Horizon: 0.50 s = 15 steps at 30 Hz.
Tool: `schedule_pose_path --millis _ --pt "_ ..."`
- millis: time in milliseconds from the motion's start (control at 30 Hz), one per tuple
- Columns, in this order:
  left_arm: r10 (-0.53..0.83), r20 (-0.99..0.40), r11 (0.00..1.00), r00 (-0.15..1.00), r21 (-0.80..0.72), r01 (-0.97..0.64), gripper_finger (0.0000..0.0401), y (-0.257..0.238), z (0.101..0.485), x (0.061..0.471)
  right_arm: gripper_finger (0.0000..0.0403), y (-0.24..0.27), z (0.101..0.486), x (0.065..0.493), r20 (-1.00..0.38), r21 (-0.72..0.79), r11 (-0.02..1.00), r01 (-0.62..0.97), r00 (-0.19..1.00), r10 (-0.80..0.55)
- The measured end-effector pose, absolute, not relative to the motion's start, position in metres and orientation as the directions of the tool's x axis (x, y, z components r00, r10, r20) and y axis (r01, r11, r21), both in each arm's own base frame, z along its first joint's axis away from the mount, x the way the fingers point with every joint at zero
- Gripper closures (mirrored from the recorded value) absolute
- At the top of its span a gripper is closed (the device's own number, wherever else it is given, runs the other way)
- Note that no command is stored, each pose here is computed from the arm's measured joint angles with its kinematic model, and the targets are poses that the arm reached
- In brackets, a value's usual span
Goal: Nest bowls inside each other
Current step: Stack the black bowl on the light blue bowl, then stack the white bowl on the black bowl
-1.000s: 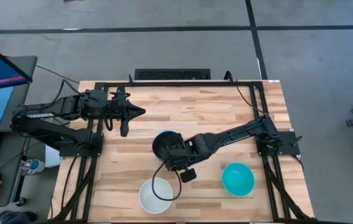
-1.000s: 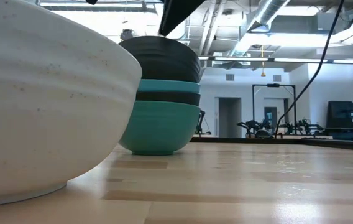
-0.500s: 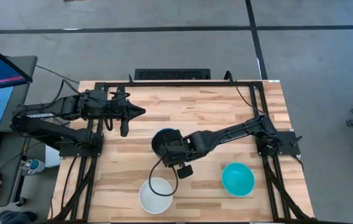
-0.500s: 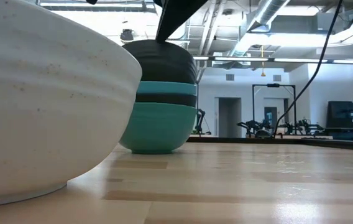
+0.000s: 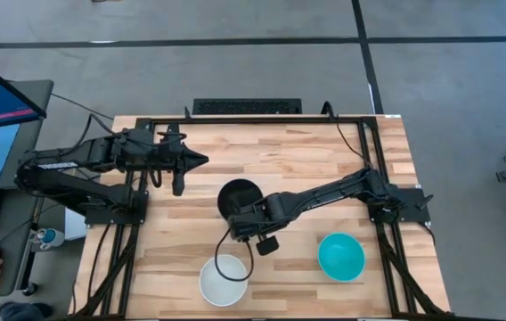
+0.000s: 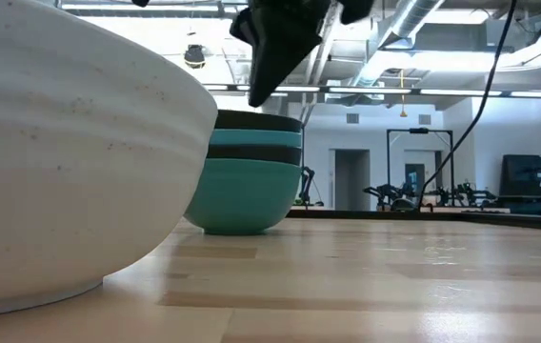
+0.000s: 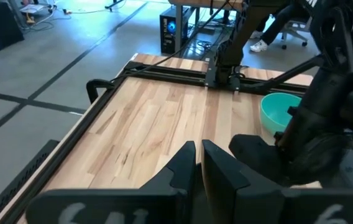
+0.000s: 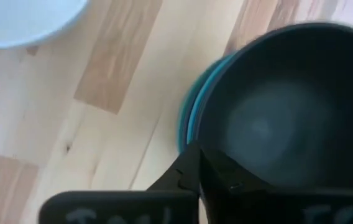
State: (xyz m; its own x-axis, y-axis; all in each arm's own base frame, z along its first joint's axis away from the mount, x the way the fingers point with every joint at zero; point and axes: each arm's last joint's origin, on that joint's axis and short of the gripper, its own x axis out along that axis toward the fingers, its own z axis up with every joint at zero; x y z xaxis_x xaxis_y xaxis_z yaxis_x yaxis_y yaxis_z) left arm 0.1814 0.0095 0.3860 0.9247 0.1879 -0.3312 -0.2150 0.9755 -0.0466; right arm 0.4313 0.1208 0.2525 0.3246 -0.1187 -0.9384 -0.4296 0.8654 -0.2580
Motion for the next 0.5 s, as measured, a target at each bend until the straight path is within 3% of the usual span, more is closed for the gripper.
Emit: schedule_pose_path --millis 200,500 --pt "0.188 -0.335 0.977 0.923 -0.032 -0.211 0.0383 0.009 0.386 0.181 0.0342 0.12 0.257 0.432 -0.929 -0.269 0.867 -0.42 0.349 -0.12" --pt "0.194 -0.336 0.975 0.922 -0.038 -0.219 0.0383 0.01 0.386 0.181 0.0331 0.119 0.301 0.428 -0.91 -0.279 0.874 -0.398 0.4 -0.109"
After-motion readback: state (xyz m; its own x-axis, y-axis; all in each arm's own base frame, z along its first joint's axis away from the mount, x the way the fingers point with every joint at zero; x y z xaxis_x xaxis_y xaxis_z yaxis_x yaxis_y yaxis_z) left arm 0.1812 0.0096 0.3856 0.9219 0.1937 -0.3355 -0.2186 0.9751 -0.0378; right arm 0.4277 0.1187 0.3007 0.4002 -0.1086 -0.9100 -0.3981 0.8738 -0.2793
